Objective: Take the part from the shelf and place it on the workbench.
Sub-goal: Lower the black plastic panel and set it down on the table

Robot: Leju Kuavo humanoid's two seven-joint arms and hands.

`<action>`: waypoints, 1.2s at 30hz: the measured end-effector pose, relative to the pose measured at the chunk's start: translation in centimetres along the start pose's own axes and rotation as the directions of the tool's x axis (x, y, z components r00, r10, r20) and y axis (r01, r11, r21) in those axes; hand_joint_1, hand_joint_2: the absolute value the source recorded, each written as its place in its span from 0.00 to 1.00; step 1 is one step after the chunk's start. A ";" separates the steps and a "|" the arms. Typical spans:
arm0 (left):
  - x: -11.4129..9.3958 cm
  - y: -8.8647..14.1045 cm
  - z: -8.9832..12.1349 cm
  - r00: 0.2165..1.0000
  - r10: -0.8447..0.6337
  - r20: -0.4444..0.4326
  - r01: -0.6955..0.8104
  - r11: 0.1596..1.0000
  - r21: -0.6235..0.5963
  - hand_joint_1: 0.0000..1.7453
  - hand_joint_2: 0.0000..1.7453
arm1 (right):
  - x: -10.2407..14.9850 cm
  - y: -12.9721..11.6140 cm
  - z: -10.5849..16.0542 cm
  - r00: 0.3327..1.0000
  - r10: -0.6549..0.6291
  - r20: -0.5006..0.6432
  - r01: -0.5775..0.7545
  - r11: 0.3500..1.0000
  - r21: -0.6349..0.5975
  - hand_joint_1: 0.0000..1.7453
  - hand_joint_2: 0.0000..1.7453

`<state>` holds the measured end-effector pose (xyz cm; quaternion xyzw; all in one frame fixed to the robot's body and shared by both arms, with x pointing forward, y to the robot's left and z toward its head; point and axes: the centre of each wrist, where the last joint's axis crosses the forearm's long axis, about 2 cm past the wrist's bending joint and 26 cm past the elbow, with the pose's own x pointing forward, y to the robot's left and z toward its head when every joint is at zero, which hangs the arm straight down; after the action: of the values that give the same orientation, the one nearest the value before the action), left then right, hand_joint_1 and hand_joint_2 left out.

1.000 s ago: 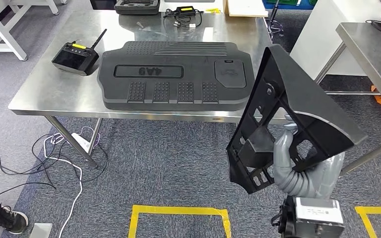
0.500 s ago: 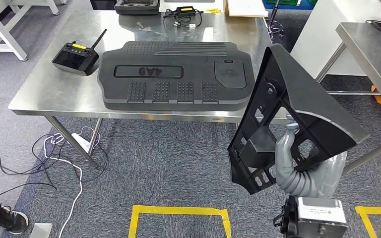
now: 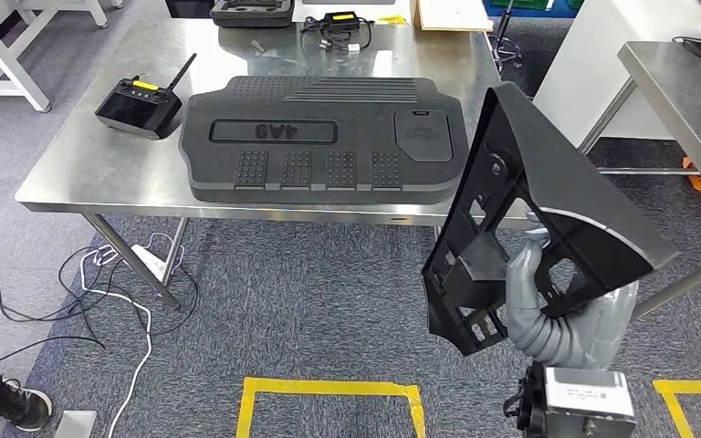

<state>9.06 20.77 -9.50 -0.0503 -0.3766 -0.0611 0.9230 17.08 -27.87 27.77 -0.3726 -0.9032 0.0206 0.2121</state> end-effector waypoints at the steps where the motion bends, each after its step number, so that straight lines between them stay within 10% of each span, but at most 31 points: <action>1: 0.0 0.0 0.0 1.000 0.000 0.000 0.000 1.000 -0.001 0.00 1.00 | 0.0 0.0 0.0 1.000 -0.002 0.000 0.002 1.000 0.000 1.00 1.00; 36: -0.1 0.0 0.1 1.000 -0.007 0.002 0.007 1.000 -0.006 0.00 1.00 | 0.2 0.1 -0.3 0.999 0.041 -0.004 -0.041 0.999 0.019 1.00 1.00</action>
<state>8.92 20.79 -9.51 -0.0515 -0.3773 -0.0656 0.9223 17.13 -27.66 28.09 -0.3892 -0.8946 0.0325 0.2171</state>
